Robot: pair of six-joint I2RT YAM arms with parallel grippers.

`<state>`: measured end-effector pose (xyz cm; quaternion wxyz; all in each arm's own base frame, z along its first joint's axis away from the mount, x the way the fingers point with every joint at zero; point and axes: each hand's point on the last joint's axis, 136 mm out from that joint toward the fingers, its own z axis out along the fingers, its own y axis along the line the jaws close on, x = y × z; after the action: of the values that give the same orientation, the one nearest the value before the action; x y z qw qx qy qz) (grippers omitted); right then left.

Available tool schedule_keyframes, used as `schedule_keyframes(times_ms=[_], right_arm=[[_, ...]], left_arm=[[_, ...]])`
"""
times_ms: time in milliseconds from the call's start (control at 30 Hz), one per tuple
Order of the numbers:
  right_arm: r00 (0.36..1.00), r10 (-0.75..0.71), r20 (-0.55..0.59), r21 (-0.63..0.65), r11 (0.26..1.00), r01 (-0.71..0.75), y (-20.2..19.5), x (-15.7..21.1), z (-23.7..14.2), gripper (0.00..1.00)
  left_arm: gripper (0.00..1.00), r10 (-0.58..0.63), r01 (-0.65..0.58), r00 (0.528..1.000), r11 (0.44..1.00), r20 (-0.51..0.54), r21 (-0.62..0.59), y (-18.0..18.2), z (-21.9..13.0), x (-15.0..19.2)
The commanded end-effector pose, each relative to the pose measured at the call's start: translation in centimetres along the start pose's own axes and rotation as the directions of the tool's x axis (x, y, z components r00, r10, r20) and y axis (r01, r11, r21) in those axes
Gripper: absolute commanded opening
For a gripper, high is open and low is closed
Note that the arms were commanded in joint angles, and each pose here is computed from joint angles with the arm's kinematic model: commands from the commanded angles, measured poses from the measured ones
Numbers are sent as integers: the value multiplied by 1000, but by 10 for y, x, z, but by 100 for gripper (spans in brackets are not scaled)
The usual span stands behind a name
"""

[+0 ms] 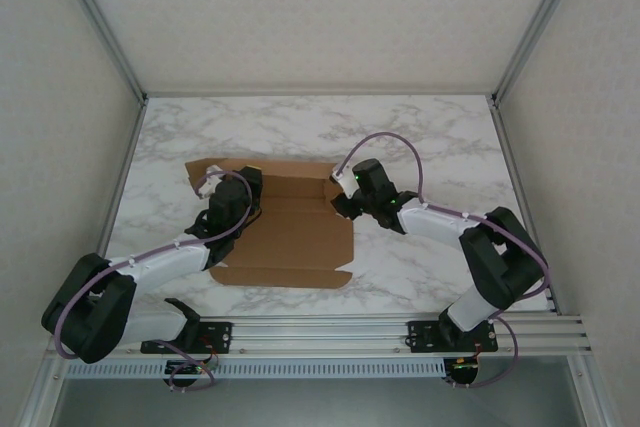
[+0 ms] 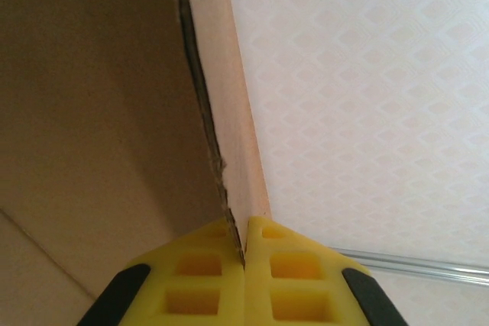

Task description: Fold the paper box

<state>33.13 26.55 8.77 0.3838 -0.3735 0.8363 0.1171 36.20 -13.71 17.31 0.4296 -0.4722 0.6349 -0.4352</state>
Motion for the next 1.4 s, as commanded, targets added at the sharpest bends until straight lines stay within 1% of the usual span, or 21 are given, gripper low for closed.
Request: schedule_keyframes(times_ms=[0,167,333,433,567,667,800,933,1100,1167,1200,1233,1333,1367], right_arm=[[998,33,44,84,996,-37,-17,-16,3,39],[998,46,47,128,990,-52,-25,-20,8,40],[994,12,109,119,993,-25,-23,-31,6,45],[990,-19,142,115,993,3,-22,-35,5,44],[987,-45,157,130,991,25,-24,-38,2,44],[988,-49,146,151,988,27,-27,-37,5,44],[994,-18,109,165,986,-1,-31,-30,14,42],[998,21,60,226,974,-34,-42,-18,24,38],[997,58,42,290,955,-68,-50,-16,27,30],[996,81,43,321,943,-90,-54,-18,27,26],[994,102,45,343,933,-111,-58,-19,26,19],[991,128,42,363,922,-134,-61,-18,27,15],[984,179,28,412,894,-174,-66,-19,30,9],[983,183,24,426,887,-176,-66,-19,31,8]], left_arm=[[0,24,-25,999,999,-40,-28,10,-2,6],[0,23,-25,999,999,-45,-33,12,-4,7],[0,25,-27,999,999,-40,-36,12,-4,6],[0,30,-32,999,999,-40,-39,11,-3,6],[0,33,-34,999,998,-33,-47,8,-2,5],[0,34,-36,999,998,-27,-59,8,1,4],[0,26,-28,999,998,-29,-60,6,3,6],[0,11,-13,999,998,-31,-58,5,4,6],[0,-25,22,999,998,-47,-65,3,3,10],[0,-33,30,998,997,-48,-71,2,3,11],[0,-34,31,998,997,-47,-67,1,3,11],[0,-33,30,998,997,-44,-68,0,4,11],[0,-44,41,998,996,-33,-78,3,5,11],[0,-46,43,998,996,-30,-82,5,6,11]])
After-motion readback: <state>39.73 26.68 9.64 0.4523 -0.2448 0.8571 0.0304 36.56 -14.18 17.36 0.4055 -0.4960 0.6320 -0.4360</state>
